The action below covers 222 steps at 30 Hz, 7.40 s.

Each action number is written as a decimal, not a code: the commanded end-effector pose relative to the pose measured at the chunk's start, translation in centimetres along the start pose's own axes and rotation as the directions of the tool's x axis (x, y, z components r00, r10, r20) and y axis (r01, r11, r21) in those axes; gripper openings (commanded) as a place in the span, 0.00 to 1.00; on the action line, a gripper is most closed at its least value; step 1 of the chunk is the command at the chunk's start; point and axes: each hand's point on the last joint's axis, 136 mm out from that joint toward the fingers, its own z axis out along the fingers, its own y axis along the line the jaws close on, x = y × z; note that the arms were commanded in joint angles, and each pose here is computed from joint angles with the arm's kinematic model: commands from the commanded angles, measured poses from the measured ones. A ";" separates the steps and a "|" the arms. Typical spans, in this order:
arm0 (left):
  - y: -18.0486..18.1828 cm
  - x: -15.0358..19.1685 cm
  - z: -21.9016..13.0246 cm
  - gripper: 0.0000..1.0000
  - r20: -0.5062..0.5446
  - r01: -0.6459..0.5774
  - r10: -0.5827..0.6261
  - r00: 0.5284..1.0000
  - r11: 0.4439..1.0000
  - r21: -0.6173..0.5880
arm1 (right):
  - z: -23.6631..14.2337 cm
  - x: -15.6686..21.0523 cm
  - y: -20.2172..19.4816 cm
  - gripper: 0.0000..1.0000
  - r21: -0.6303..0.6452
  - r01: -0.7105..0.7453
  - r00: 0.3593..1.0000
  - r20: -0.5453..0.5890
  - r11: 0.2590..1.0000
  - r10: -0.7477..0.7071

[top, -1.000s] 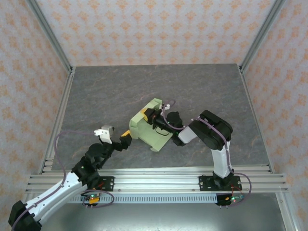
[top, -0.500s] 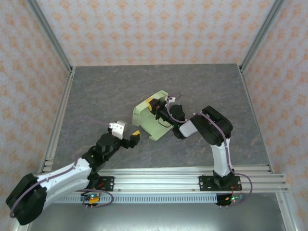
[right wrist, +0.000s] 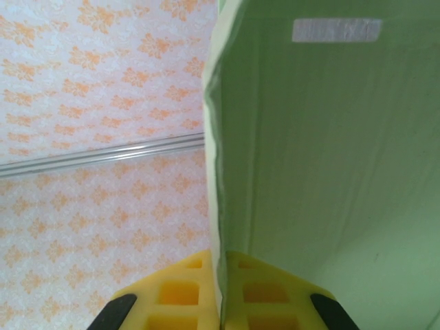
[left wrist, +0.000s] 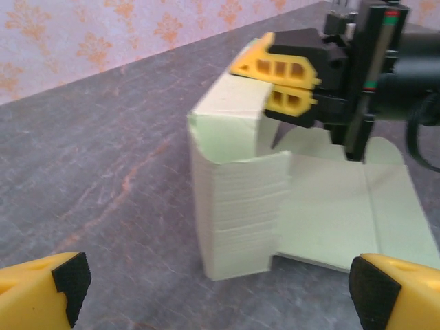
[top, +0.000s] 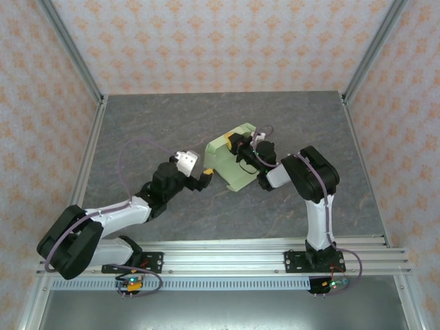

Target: Fold the paper box

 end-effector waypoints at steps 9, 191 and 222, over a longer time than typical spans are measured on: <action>-1.2 1.6 3.0 0.98 -0.026 -0.112 0.116 0.993 0.986 0.125 | -0.5 1.5 0.1 0.07 0.016 -0.037 0.995 -0.095 0.999 0.038; -8.0 5.2 4.2 0.38 0.007 0.170 -0.172 0.985 0.961 -0.219 | -15.1 5.8 -3.5 0.13 0.486 -0.009 0.951 0.275 0.874 -0.143; -6.1 6.3 6.0 0.00 -0.010 0.165 -0.175 0.985 0.944 -0.287 | -16.9 6.7 -3.0 0.45 0.524 -0.008 0.952 0.265 0.852 -0.154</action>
